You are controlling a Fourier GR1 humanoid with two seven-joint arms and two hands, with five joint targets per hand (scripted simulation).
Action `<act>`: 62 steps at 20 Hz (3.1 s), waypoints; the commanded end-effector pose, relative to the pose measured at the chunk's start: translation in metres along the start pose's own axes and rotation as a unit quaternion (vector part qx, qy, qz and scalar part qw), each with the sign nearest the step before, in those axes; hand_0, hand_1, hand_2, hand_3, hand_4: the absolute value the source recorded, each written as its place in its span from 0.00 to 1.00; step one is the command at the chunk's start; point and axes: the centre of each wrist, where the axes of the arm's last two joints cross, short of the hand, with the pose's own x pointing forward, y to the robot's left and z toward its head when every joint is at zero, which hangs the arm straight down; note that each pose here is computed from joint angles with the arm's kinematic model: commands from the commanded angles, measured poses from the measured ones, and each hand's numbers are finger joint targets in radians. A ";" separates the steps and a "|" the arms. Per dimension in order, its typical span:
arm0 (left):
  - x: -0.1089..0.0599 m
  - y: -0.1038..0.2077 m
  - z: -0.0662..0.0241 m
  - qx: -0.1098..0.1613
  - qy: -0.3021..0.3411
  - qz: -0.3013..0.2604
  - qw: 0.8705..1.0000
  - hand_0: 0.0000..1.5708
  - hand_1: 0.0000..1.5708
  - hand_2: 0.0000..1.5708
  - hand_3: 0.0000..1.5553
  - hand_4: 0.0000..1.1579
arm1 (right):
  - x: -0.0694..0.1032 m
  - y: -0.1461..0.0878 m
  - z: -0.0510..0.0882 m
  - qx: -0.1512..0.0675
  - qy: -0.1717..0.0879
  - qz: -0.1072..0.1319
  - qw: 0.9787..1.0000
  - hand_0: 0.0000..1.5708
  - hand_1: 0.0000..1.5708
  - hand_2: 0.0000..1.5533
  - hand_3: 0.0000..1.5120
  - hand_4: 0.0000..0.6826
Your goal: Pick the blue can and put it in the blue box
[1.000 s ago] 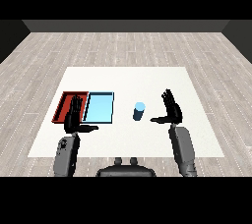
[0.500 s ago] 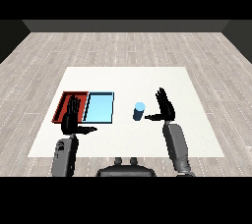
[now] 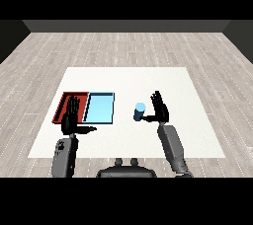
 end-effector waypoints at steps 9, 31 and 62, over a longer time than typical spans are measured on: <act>0.003 -0.003 -0.0048 -0.003 0.003 0.008 1.000 0.00 0.00 0.00 0.00 0.00 | -0.039 0.000 0.013 0.001 0.022 -0.024 0.999 0.00 0.00 0.00 0.00 0.00; -0.013 0.006 0.0009 -0.001 0.007 0.016 1.000 0.00 0.00 0.00 0.00 0.00 | -0.067 0.018 -0.026 0.000 0.062 -0.035 0.997 0.00 0.00 0.00 0.00 0.00; 0.000 -0.009 0.0007 -0.058 0.034 0.015 0.998 0.00 0.00 0.00 0.00 0.00 | -0.010 0.067 -0.063 -0.065 0.018 0.148 0.987 0.93 0.93 0.94 0.93 0.91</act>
